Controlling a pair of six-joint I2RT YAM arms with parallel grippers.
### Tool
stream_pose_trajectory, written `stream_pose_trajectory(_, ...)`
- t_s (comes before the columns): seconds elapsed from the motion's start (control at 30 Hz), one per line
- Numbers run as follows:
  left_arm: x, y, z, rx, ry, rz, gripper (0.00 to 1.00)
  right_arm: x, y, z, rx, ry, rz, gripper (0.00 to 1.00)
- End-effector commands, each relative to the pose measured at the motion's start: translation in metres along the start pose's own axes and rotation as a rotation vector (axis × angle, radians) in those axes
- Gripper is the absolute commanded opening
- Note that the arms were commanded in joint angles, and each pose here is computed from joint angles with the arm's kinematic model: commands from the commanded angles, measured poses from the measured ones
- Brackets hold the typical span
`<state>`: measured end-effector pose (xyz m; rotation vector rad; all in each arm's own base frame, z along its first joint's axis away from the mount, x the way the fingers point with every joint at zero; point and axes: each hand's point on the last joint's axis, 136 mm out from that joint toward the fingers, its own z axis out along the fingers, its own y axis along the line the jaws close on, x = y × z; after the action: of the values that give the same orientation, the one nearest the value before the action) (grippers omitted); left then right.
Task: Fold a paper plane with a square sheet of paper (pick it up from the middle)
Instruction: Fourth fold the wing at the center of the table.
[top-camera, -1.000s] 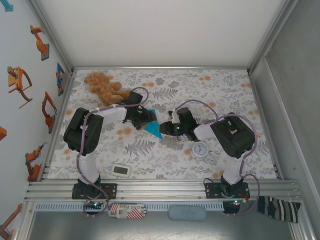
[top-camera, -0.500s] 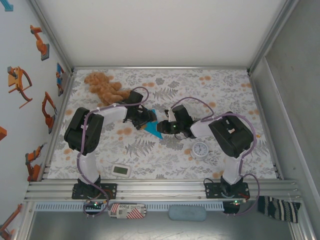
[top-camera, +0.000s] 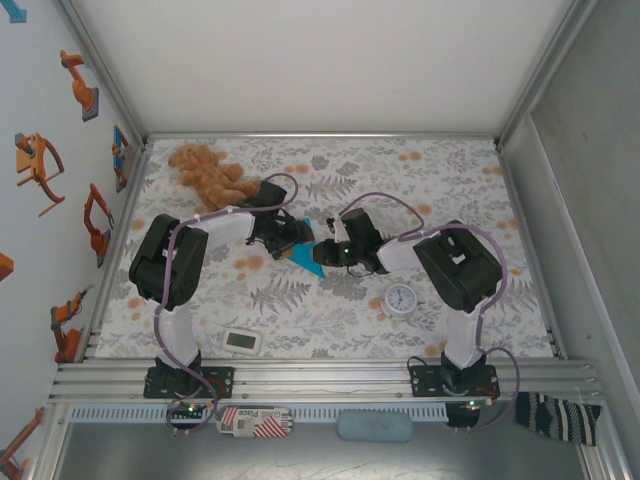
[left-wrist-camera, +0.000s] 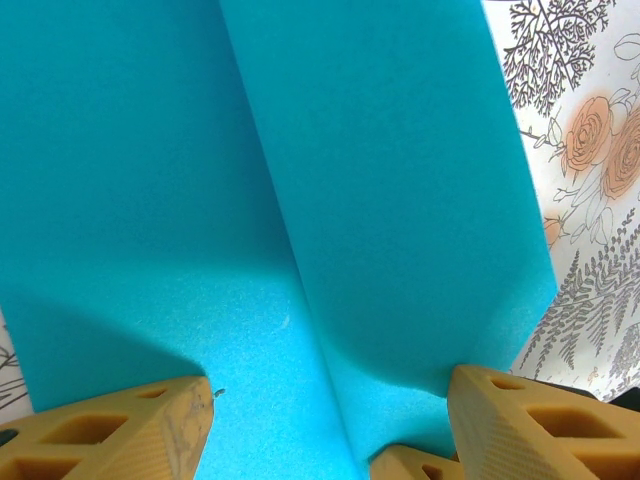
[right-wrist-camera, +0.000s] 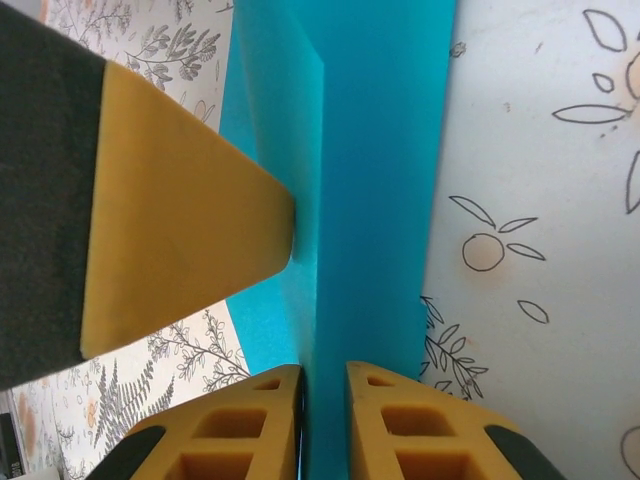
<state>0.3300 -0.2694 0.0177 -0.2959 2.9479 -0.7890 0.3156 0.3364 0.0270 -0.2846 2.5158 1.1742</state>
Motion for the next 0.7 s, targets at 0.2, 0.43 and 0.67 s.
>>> stream_pose_trajectory(0.2, 0.05, 0.096, 0.036, -0.317, 0.161, -0.07, 0.67, 0.007, -0.001, 0.009, -0.01, 0.034, -0.017, 0.07)
stream_pose_trajectory(0.43, 0.039, 0.079, 0.025, -0.279, 0.128, -0.034, 0.67, 0.012, 0.001, 0.009, -0.035, 0.055, -0.01, 0.03)
stream_pose_trajectory(0.67, 0.01, 0.019, -0.013, -0.089, 0.018, 0.052, 0.7, 0.009, 0.009, 0.006, -0.091, 0.05, 0.027, 0.0)
